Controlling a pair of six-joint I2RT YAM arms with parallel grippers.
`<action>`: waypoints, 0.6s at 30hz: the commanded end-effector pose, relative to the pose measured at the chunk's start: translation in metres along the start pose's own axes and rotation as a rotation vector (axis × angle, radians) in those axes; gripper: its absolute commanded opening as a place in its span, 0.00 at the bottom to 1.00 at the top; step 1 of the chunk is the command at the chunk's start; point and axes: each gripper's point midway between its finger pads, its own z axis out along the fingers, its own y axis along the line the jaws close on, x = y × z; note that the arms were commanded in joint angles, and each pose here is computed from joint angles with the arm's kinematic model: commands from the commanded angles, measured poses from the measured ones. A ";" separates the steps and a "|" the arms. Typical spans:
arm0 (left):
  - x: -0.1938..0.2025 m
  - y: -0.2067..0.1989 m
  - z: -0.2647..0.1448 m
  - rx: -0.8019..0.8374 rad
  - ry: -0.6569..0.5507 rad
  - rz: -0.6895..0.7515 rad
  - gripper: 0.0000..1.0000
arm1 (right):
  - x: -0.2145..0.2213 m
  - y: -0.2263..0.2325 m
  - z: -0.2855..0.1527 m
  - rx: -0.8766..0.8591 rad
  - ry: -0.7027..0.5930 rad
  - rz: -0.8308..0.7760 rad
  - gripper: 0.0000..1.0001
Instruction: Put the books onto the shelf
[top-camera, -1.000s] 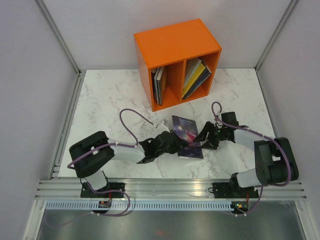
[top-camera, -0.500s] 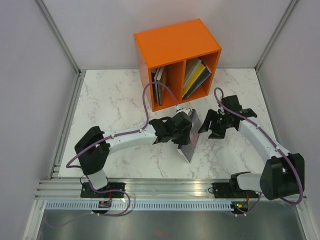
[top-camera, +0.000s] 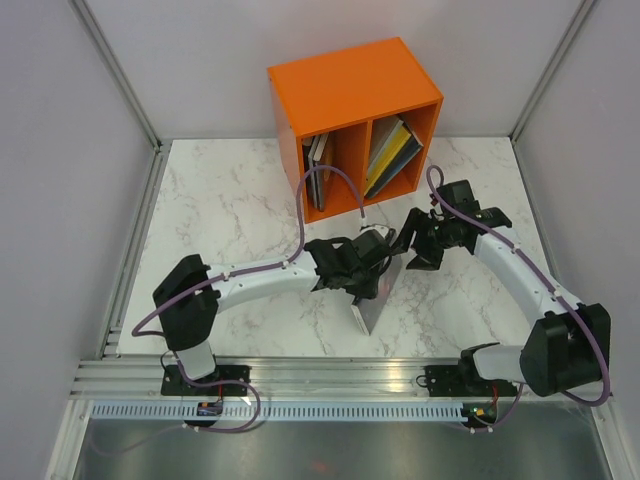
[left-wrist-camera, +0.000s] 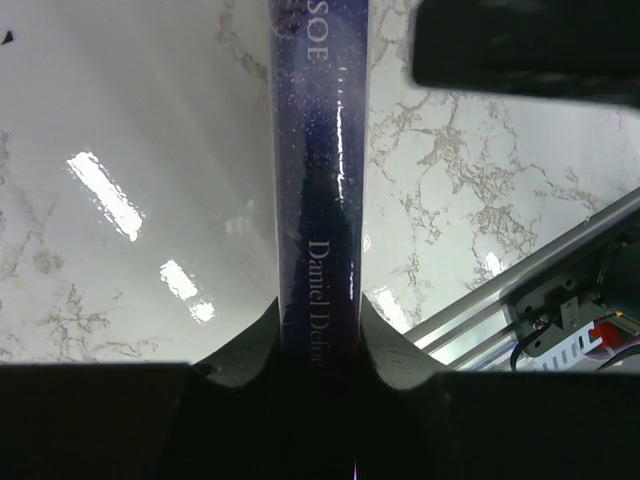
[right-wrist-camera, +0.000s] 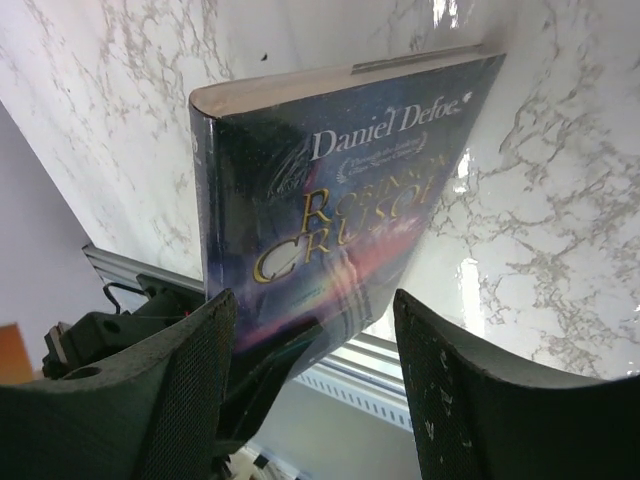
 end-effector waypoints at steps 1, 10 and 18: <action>-0.028 -0.036 -0.013 0.078 -0.094 0.036 0.02 | 0.008 0.012 0.010 -0.047 0.024 0.055 0.69; -0.032 -0.062 -0.010 0.081 -0.120 0.050 0.02 | 0.015 0.023 0.013 -0.076 0.028 0.072 0.70; -0.025 -0.059 -0.006 0.058 -0.106 0.045 0.02 | 0.009 0.048 -0.009 -0.204 -0.053 0.097 0.70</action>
